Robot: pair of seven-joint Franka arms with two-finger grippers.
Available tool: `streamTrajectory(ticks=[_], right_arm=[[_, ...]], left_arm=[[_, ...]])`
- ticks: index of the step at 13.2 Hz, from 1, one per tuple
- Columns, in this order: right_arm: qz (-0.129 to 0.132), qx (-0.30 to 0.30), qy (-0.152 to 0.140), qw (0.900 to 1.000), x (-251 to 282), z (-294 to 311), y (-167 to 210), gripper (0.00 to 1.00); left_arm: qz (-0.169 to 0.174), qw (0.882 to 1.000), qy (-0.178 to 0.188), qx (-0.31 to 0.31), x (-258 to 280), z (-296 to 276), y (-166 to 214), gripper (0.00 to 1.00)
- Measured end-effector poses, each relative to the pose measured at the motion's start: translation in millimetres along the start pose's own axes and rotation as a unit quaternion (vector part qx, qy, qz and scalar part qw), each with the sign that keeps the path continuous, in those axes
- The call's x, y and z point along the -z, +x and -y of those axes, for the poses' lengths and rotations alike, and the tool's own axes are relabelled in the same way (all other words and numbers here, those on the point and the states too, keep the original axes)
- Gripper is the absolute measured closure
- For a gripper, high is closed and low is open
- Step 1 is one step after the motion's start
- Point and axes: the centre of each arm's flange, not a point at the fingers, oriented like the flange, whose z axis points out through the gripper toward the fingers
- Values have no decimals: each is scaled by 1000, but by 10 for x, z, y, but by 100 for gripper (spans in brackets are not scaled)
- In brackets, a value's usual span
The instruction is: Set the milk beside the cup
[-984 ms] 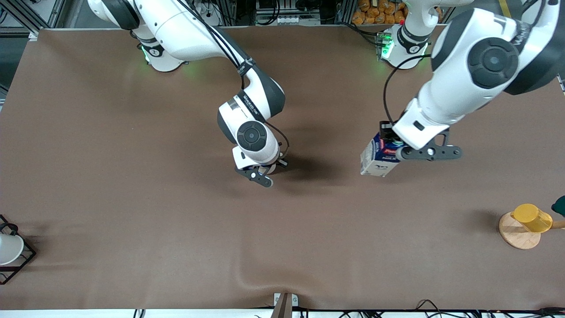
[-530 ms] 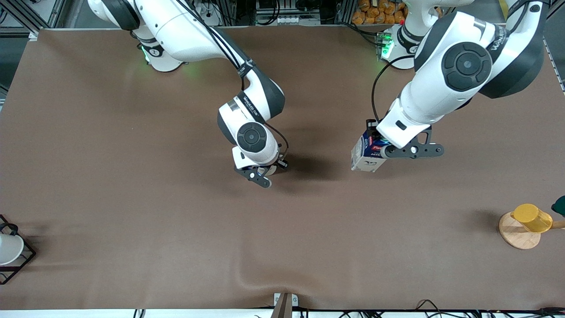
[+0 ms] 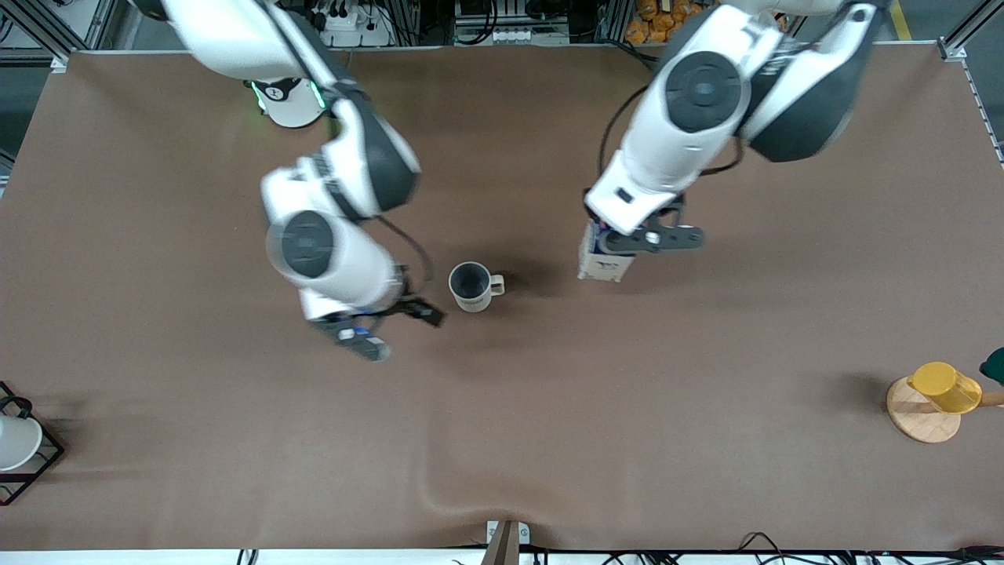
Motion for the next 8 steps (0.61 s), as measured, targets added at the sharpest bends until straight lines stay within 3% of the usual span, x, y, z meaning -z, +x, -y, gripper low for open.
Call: streamTrajectory(ticks=[3, 8], right_arm=[[-12, 26, 18, 999, 692, -575, 236, 0], [-14, 159, 23, 987, 1829, -1830, 354, 0]], left_arm=[[-4, 1000, -13, -1, -360, -670, -255, 54], [5, 999, -24, -25, -718, -1271, -464, 54]])
